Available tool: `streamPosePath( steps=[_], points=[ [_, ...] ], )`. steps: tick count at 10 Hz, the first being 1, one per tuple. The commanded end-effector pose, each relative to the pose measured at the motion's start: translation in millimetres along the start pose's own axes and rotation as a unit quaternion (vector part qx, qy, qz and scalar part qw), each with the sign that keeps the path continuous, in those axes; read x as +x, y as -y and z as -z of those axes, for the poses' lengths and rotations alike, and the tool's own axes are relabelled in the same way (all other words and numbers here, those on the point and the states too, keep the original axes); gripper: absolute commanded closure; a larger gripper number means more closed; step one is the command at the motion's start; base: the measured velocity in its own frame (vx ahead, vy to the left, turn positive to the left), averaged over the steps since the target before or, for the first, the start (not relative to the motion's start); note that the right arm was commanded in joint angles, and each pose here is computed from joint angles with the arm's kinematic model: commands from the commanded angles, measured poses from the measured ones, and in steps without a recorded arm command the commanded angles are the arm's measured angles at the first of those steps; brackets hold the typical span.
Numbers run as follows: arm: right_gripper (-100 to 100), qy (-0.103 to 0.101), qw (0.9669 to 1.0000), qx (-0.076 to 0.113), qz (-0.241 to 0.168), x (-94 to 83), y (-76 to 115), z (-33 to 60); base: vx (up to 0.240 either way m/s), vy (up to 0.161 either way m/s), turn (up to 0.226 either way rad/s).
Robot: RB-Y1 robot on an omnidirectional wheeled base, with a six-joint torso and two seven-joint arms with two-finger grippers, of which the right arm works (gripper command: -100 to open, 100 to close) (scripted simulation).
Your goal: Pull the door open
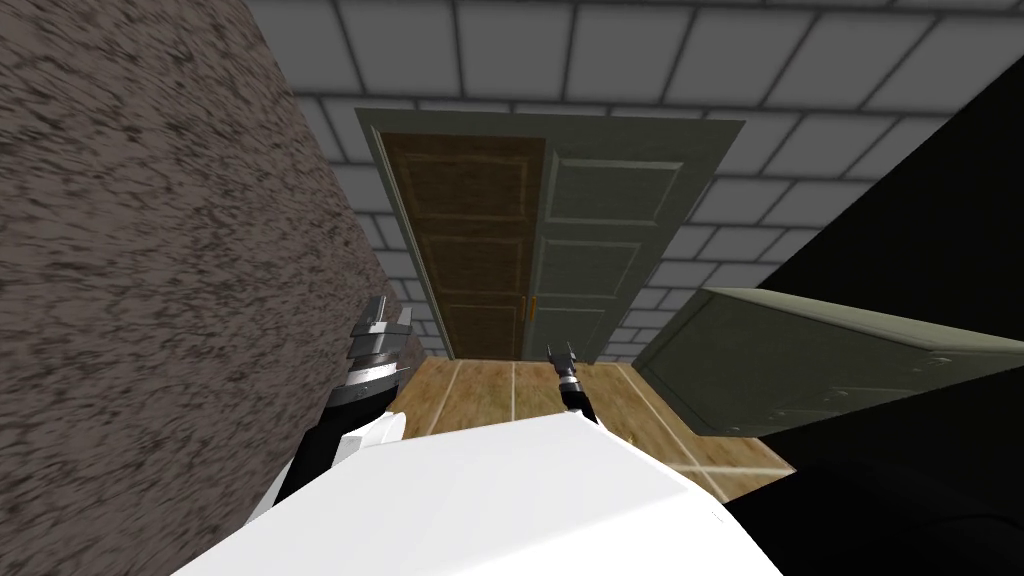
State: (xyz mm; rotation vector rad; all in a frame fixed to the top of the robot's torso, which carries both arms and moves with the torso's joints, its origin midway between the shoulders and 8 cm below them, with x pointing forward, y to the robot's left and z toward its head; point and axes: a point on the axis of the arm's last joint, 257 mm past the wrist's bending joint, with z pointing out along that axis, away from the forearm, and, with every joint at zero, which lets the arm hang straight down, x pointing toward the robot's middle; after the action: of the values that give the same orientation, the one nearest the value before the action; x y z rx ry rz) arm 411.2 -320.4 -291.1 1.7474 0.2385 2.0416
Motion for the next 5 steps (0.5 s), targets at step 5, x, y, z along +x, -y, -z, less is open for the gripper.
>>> streamPosePath(
  steps=[5],
  points=[
    [-100, 0.033, 0.9974, 0.001, -0.064, -34.9, 3.4, 8.6, 0.104, 0.007, 0.053]
  ],
)
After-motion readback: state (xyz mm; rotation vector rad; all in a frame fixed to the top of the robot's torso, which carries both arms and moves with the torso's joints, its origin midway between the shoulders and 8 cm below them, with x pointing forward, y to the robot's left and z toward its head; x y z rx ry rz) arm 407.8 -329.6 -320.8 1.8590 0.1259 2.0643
